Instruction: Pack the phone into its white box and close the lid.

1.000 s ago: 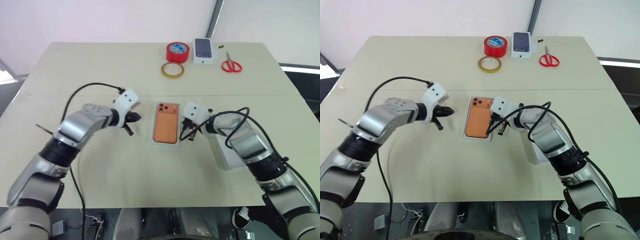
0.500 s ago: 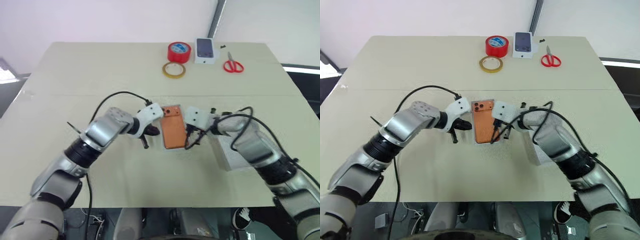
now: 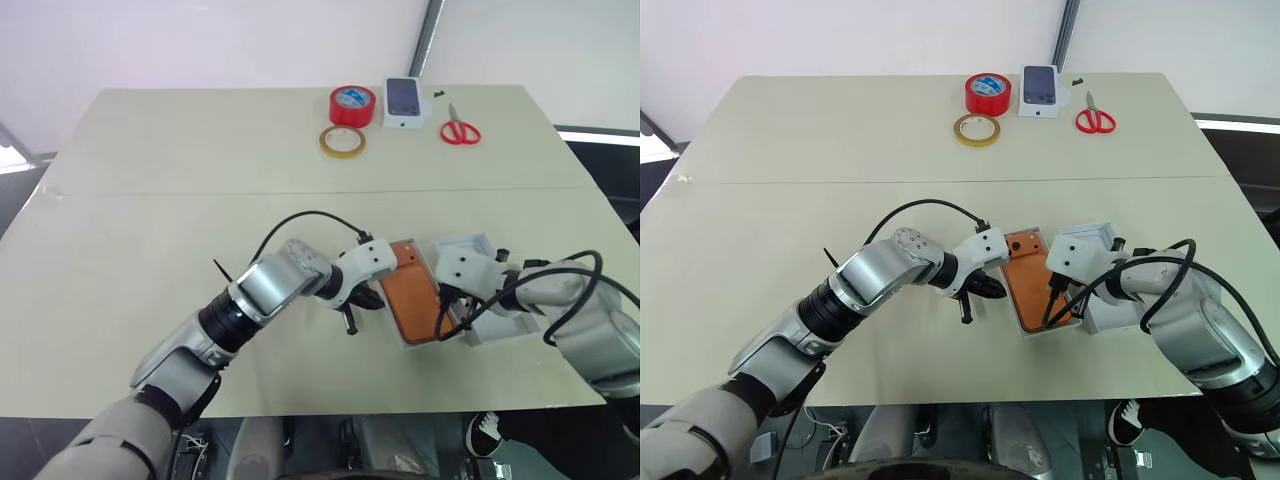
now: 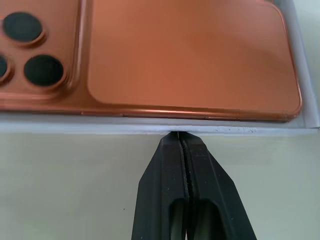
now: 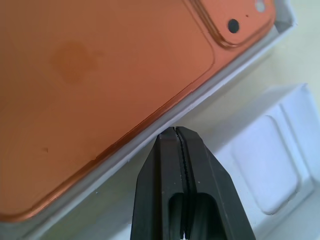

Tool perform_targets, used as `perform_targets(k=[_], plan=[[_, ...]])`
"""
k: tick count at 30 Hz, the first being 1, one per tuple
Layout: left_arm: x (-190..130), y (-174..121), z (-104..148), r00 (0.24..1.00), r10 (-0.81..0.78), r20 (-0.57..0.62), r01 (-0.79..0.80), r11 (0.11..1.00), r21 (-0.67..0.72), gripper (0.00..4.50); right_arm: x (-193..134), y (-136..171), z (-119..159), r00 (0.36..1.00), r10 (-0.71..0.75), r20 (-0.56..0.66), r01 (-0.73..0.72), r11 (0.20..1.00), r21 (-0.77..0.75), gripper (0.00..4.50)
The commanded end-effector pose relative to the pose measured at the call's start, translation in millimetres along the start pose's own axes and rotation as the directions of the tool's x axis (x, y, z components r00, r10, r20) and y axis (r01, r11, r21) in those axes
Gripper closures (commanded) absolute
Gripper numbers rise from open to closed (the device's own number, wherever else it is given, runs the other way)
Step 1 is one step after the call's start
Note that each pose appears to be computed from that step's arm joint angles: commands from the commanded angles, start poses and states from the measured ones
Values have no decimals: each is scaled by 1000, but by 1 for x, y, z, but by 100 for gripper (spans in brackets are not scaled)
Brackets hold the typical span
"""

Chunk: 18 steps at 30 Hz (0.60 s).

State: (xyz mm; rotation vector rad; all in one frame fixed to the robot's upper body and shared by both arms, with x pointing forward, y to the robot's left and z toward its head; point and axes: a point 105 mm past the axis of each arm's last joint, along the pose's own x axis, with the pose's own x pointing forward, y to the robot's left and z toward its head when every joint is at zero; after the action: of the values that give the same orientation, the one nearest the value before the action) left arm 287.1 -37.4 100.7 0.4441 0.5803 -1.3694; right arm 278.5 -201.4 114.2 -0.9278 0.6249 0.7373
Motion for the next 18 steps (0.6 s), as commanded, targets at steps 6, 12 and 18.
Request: perform_targets(k=[6,12,18], plan=[[-10,7,24,996,29,82,-33,999,41,445,4,21,15,994,83,72,-80,996,-37,450],[-13,11,21,996,47,77,-49,998,32,445,3,10,9,997,54,53,-52,998,-32,450],[-19,2,18,997,12,76,-16,999,40,445,-15,-11,6,998,25,53,-23,999,-35,450]])
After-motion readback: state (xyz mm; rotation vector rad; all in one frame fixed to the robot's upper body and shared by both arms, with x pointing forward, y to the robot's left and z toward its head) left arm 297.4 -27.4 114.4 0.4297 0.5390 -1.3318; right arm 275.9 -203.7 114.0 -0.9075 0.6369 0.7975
